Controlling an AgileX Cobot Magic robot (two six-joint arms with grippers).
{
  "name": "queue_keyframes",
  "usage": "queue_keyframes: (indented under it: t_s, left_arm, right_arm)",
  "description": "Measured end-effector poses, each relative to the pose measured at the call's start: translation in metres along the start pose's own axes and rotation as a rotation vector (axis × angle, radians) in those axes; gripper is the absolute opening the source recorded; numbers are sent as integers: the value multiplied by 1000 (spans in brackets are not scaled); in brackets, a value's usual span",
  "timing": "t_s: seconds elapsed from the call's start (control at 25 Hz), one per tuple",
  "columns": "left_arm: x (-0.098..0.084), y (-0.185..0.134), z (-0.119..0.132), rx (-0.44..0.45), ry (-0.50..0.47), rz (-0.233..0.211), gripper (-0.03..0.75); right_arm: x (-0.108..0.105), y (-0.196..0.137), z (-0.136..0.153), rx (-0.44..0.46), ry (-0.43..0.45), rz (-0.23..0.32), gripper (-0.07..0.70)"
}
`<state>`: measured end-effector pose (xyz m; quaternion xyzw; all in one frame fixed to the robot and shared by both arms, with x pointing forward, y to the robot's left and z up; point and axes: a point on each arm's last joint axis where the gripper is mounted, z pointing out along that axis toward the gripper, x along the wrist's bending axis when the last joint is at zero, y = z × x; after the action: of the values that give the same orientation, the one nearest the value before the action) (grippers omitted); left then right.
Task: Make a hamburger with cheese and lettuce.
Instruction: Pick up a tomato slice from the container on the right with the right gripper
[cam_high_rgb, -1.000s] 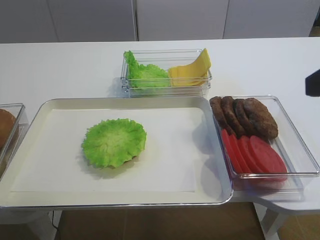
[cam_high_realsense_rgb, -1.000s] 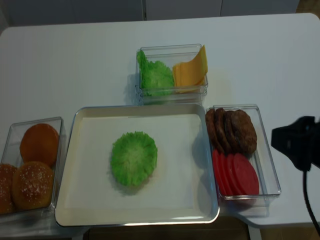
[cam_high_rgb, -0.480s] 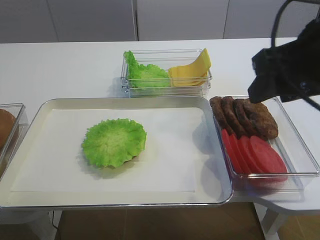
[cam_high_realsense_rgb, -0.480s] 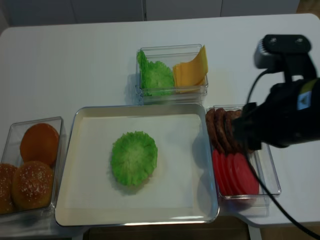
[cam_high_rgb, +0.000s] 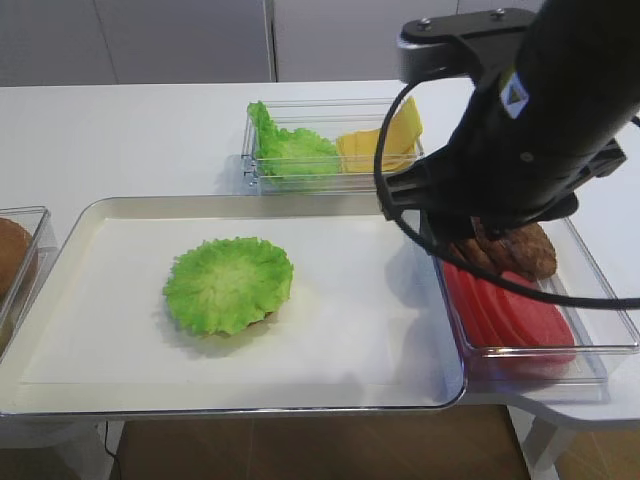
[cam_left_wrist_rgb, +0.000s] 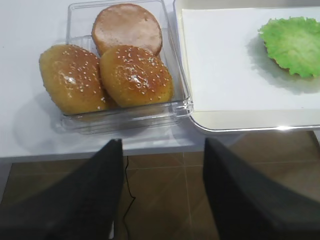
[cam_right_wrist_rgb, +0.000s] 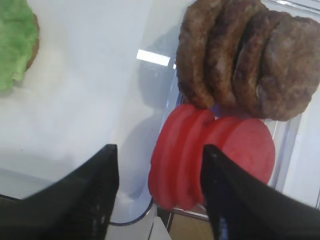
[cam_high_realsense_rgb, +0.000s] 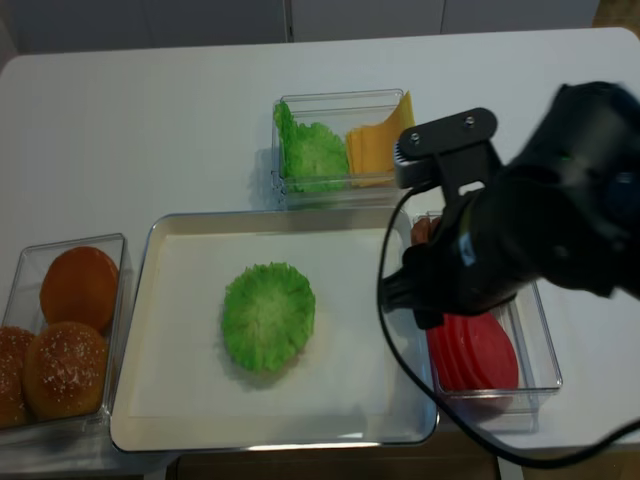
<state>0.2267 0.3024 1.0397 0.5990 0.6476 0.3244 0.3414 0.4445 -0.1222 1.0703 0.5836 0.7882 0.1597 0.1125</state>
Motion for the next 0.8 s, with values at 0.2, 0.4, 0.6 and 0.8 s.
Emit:
queue_keyframes:
  t_s: [0.2,0.4,0.6,0.8]
  left_arm:
    - [0,0,0,0,0,0,382]
    - [0,0,0,0,0,0,382]
    - [0,0,0,0,0,0,382]
    - [0,0,0,0,0,0,382]
  right_arm:
    - [11,5,17,62,-67,1,396]
    - [13,6,31,106,-93,-6,359]
    - [15,7,37,121,-101,-12,330]
    - [16,7,45,140,-115,-21,326]
